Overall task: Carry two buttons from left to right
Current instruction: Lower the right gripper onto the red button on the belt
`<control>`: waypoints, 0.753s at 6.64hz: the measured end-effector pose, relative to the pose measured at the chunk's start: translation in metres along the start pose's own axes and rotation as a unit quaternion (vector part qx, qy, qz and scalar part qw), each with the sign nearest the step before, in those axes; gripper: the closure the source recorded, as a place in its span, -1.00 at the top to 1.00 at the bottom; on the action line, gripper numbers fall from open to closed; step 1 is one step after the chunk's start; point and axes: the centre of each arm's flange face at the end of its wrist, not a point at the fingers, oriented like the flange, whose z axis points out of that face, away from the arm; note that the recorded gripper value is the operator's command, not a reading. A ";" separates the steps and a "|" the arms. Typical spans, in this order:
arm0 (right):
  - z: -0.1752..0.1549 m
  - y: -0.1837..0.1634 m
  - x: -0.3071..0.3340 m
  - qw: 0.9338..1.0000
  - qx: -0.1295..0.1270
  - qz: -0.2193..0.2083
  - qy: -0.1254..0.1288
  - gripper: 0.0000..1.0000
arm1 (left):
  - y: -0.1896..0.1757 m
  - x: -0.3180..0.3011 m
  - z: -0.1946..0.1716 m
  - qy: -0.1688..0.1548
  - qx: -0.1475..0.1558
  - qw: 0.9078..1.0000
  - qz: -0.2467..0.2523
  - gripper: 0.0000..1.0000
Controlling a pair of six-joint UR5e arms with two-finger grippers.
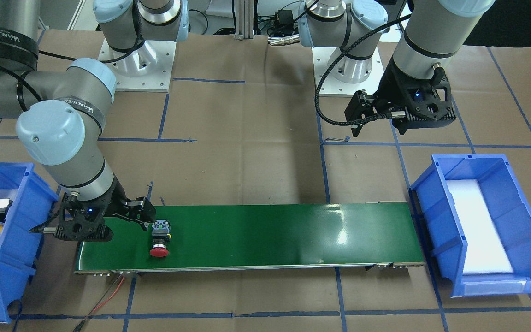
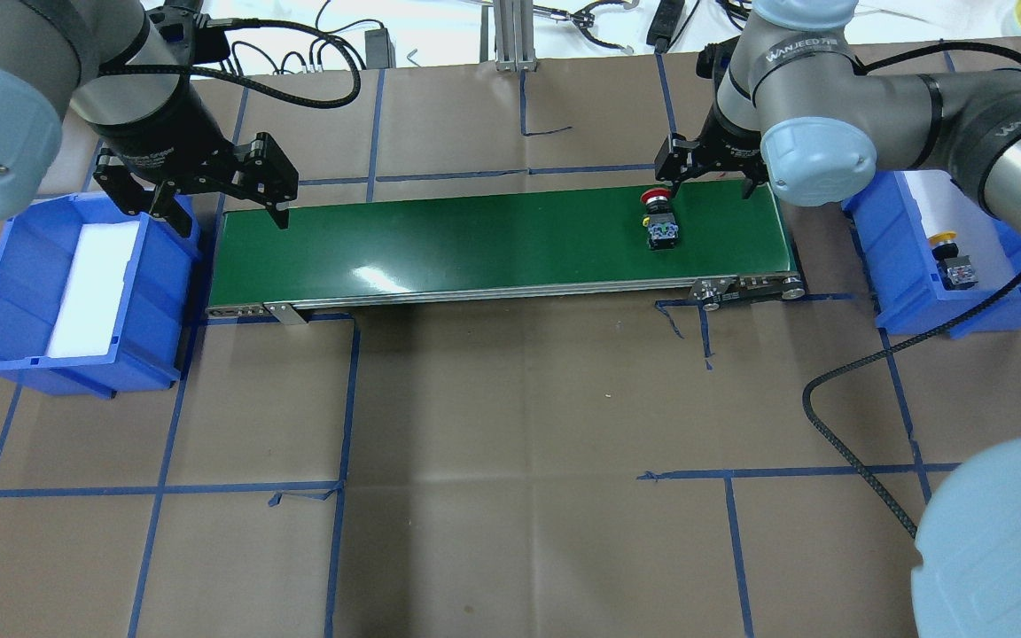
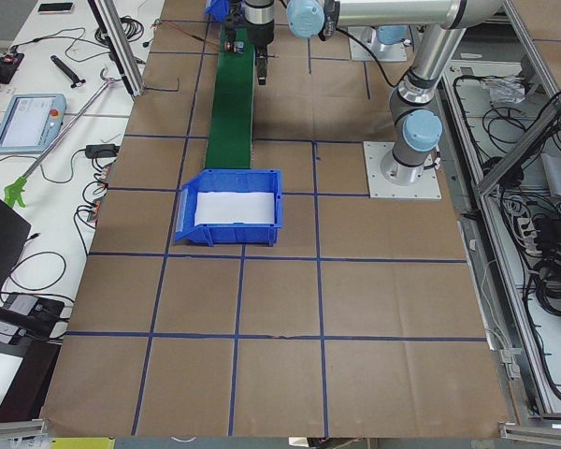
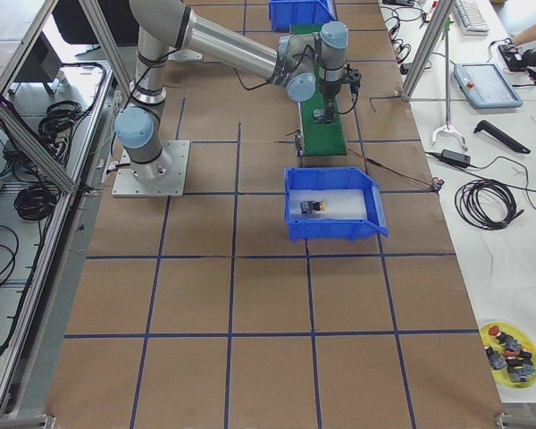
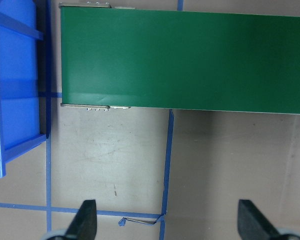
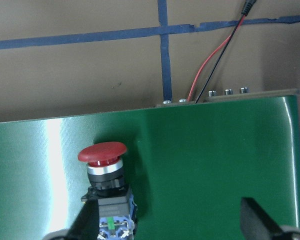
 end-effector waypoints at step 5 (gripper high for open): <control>0.035 -0.001 -0.007 0.999 -0.024 0.006 -0.024 0.50 | 0.000 0.000 0.000 0.000 0.000 1.000 0.000 1.00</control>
